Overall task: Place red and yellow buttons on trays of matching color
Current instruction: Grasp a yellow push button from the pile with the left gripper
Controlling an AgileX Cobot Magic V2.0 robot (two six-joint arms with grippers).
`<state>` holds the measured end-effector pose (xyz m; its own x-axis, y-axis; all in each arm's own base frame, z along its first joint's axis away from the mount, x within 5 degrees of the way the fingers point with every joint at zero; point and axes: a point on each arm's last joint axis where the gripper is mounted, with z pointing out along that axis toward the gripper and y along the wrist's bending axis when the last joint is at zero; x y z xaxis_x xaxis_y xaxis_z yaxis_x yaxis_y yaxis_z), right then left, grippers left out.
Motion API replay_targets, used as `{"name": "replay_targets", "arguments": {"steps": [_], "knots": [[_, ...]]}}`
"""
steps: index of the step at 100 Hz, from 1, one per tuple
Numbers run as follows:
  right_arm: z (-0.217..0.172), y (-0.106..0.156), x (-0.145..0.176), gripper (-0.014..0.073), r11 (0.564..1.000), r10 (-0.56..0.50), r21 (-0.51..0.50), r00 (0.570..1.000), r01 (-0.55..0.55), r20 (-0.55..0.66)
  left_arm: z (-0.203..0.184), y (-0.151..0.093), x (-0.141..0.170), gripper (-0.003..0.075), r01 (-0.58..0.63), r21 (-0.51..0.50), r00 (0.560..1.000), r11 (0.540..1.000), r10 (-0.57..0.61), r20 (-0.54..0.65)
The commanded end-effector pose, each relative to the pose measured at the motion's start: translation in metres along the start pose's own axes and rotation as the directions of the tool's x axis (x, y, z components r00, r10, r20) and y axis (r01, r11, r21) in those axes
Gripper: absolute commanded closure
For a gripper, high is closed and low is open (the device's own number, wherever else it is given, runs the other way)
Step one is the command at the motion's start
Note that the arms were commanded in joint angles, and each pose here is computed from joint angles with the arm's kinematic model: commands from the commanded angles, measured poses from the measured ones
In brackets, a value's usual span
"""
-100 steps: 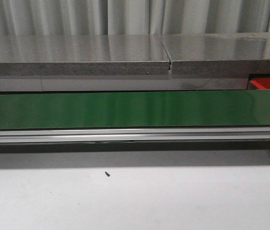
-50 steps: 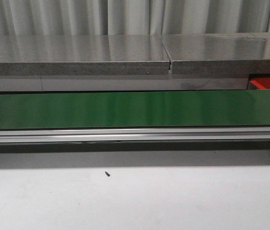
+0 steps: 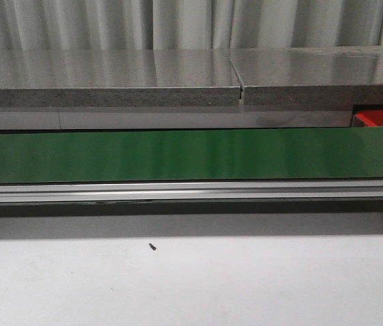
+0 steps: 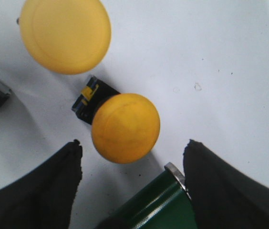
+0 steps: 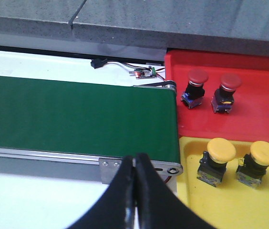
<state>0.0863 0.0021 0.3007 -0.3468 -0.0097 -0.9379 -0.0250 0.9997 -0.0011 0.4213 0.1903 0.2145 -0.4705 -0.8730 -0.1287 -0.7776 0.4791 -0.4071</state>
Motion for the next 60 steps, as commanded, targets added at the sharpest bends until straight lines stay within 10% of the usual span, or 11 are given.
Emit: {"name": "replay_targets", "arguments": {"steps": [1, 30, 60], "knots": [[-0.003, 0.000, -0.013, 0.0709, 1.000, -0.002, 0.001, 0.996, 0.002, 0.088, -0.026, -0.016, -0.005, 0.0282, -0.001, 0.080, 0.996, 0.997, -0.006, 0.087], [-0.003, 0.000, -0.013, 0.0709, 1.000, -0.002, 0.001, 0.996, 0.002, 0.088, -0.009, -0.013, -0.011, 0.0297, 0.015, 0.092, 0.994, 0.996, -0.025, 0.107], [-0.003, 0.000, -0.013, 0.0709, 1.000, -0.002, 0.001, 0.996, 0.002, 0.088, -0.013, -0.016, -0.012, 0.0585, 0.012, 0.104, 0.993, 0.995, -0.024, 0.117]]}}
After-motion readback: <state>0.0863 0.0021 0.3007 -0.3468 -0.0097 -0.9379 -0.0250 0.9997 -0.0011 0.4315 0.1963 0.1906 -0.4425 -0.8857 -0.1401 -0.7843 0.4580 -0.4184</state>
